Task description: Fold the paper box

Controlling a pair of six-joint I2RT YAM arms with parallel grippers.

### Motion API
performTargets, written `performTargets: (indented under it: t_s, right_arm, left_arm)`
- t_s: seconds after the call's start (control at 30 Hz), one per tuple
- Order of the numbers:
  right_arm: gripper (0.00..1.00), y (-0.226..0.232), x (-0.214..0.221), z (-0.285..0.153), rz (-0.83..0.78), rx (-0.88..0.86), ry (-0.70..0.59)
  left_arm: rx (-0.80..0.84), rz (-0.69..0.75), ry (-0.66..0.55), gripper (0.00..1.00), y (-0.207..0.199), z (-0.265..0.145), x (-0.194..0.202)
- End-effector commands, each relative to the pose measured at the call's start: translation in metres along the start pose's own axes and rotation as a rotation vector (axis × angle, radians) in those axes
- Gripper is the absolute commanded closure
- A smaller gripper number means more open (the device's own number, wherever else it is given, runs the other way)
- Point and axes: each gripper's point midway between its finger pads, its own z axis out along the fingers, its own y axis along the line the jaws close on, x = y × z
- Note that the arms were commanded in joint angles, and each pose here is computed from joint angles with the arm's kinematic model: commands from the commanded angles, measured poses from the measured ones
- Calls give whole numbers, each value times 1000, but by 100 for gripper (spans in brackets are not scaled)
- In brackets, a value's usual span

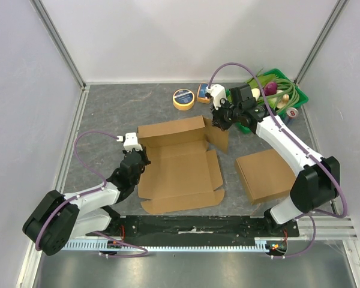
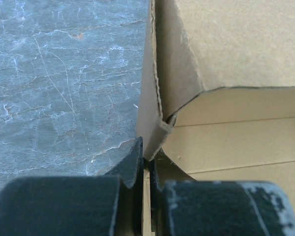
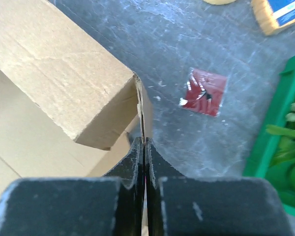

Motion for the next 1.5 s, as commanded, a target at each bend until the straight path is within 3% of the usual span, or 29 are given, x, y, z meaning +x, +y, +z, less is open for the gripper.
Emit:
performTargets:
  t_s: [0.0, 0.13, 0.23, 0.33, 0.37, 0.4, 0.53, 0.63, 0.73, 0.77, 0.87, 1.0, 1.03, 1.1, 1.17, 1.2, 1.23, 1.27, 1.3, 1.37, 1.4, 1.43, 1.47]
  right_arm:
    - [100, 20, -18, -8, 247, -39, -70]
    - [100, 3, -17, -11, 672, 154, -62]
    - [99, 5, -18, -10, 853, 175, -112]
    - [86, 0, -35, -18, 795, 225, -141]
    - [71, 7, -24, -20, 716, 202, -99]
    - [64, 7, -19, -21, 695, 211, -105]
    - [58, 16, 17, -19, 584, 226, -105]
    - [59, 16, 19, -19, 518, 227, -156]
    - [68, 14, 11, -17, 507, 232, -209]
    - [75, 16, 11, -15, 501, 235, -203]
    - [80, 16, 14, -13, 494, 270, -185]
    - [81, 16, 17, -14, 485, 282, -197]
    - [81, 16, 19, -13, 482, 281, -193]
    - [80, 17, 21, -11, 471, 277, -182]
    - [68, 20, 24, -9, 467, 261, -172]
    - [64, 19, 26, -9, 467, 264, -167]
    - [61, 21, 30, -10, 465, 267, -159]
    - [58, 20, 34, -10, 460, 277, -152]
    - [57, 20, 41, -9, 455, 280, -139]
    - [57, 21, 46, -11, 454, 285, -139]
    - [58, 23, 51, -9, 454, 277, -131]
    - [61, 25, 53, -6, 457, 269, -127]
    - [62, 27, 54, -5, 459, 258, -122]
  left_arm:
    - [42, -22, -52, 98, -13, 3, -21]
    - [40, -39, -58, 98, -13, 1, -23]
    - [46, -41, -52, 98, -14, 2, -21]
    - [37, -39, -44, 98, -12, 2, -18]
    - [32, -48, -43, 98, -11, 1, -17]
    - [29, -49, -41, 98, -10, 1, -16]
    - [32, -47, -13, 98, -10, 0, -9]
    - [28, -57, 33, 86, -11, -2, -5]
    - [81, -64, 37, 67, -19, -7, -8]
    - [80, -65, 39, 60, -19, -9, -11]
    - [94, -100, 51, 40, -21, -17, -15]
    - [150, -212, 103, 29, -27, -41, -19]
    - [227, -252, 80, 26, -36, -55, -32]
    - [232, -279, 156, 25, -30, -73, -18]
    - [353, -314, 164, 38, -42, -97, -25]
    - [456, -343, 233, 44, -57, -112, -16]
    - [532, -369, 252, 57, -68, -122, -16]
    - [585, -392, 311, 59, -75, -127, 2]
    - [720, -481, 316, 62, -99, -140, -9]
    - [788, -502, 400, 69, -118, -150, 19]
    - [781, -528, 312, 72, -127, -144, 4]
    - [794, -502, 288, 76, -139, -145, -2]
    - [824, -421, 345, 78, -161, -157, 18]
